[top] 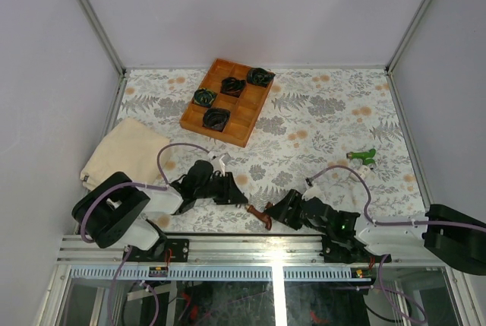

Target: Install the water faucets

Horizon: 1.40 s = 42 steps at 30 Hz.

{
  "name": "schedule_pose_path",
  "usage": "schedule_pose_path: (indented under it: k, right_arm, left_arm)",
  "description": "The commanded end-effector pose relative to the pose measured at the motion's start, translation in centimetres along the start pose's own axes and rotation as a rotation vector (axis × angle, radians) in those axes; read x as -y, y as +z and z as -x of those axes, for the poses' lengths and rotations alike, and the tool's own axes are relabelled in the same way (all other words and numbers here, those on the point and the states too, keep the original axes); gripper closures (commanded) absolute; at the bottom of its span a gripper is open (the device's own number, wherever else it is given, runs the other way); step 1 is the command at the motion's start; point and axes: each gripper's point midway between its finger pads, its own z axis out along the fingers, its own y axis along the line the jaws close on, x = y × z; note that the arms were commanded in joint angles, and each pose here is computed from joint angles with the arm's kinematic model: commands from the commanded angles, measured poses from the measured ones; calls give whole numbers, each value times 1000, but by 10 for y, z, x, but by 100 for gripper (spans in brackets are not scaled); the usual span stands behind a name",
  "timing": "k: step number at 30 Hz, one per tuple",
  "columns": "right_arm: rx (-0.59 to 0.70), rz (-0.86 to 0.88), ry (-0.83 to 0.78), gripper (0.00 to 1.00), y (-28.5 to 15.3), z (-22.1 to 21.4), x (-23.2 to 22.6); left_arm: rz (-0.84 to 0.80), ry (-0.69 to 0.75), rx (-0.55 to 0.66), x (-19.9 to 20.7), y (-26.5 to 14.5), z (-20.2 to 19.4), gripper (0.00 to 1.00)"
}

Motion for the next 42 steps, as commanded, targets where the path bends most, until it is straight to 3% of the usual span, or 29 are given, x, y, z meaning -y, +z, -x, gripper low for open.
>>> schedule_pose_path:
  k: [1,9,17,24,42]
  right_arm:
    - [-69,-90,-60,37,2,-13,19]
    - [-79,-73,-23,41,18,-19,16]
    - [-46,-126,6,45,25,-16,33]
    - [-35,-182,-43,40,22,-13,41]
    - [-72,-156,-73,36,20,-17,31]
  left_arm:
    - [-137,50,-8,25,-1,3,100]
    - [-178,22,-6,29,-7,-3,100]
    - [-90,8,25,12,-14,-6,100]
    - [7,21,87,2,-29,-1,100]
    - [-100,21,24,13,-39,-24,100]
